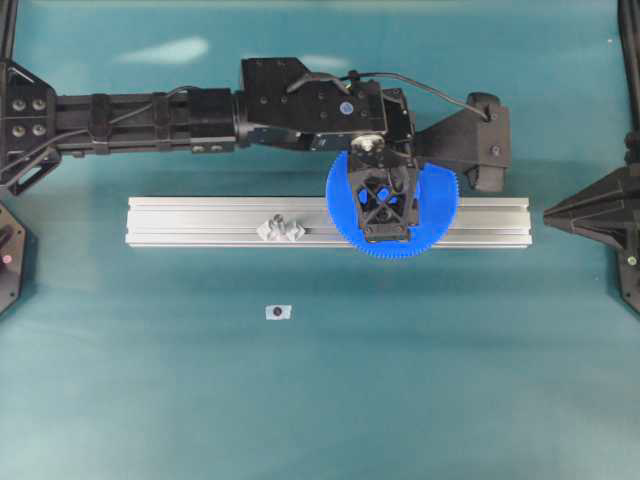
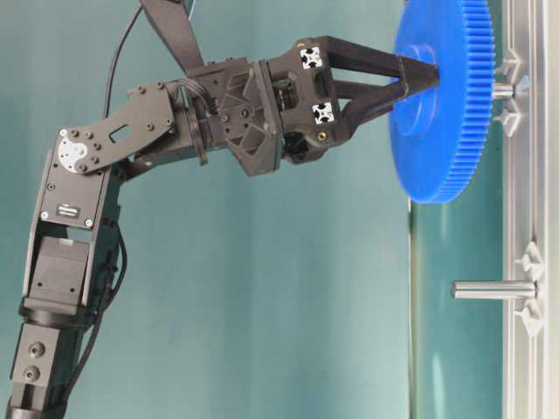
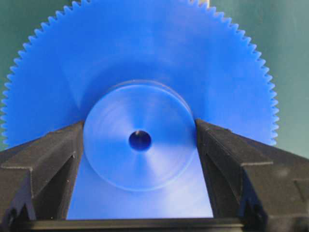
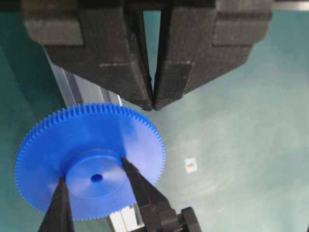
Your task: Insert the large gear onto the shaft.
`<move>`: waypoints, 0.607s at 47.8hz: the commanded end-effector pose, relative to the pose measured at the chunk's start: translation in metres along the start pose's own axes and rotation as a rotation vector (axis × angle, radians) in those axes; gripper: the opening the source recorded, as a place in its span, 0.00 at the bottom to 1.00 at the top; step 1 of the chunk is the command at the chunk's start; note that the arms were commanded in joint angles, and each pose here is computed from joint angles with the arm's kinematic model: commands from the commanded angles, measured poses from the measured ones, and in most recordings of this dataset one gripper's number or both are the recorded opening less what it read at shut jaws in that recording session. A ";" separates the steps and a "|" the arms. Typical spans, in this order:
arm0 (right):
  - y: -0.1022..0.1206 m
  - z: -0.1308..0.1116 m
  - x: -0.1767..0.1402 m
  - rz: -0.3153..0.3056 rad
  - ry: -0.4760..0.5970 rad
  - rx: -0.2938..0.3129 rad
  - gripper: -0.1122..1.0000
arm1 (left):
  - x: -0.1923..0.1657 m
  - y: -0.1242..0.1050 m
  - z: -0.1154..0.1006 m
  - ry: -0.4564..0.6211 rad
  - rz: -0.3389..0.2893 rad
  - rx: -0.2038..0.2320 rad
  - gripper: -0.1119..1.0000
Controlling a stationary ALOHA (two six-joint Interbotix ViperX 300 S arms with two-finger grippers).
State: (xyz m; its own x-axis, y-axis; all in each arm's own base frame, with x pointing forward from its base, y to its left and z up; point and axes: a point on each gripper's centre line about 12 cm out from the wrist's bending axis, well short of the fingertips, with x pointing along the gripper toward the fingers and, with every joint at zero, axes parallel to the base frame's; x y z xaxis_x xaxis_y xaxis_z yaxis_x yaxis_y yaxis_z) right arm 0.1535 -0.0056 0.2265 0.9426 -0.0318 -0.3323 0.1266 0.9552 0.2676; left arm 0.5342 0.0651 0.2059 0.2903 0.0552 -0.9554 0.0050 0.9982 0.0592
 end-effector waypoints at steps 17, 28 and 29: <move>0.002 0.008 -0.001 0.003 -0.018 0.012 0.23 | -0.030 0.002 0.009 -0.035 0.005 -0.006 0.88; 0.002 0.008 -0.001 0.004 -0.018 0.011 0.23 | -0.035 0.003 0.013 -0.042 0.006 -0.007 0.88; 0.002 0.008 -0.001 0.003 -0.020 0.010 0.23 | -0.036 0.002 0.014 -0.044 0.006 -0.006 0.88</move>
State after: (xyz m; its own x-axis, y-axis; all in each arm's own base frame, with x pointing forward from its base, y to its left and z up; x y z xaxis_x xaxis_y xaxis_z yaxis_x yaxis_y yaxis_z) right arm 0.1533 -0.0059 0.2258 0.9421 -0.0333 -0.3338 0.1285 0.9550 0.2674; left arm 0.5351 0.0659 0.2223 0.2830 0.0539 -0.9576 -0.0021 0.9985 0.0556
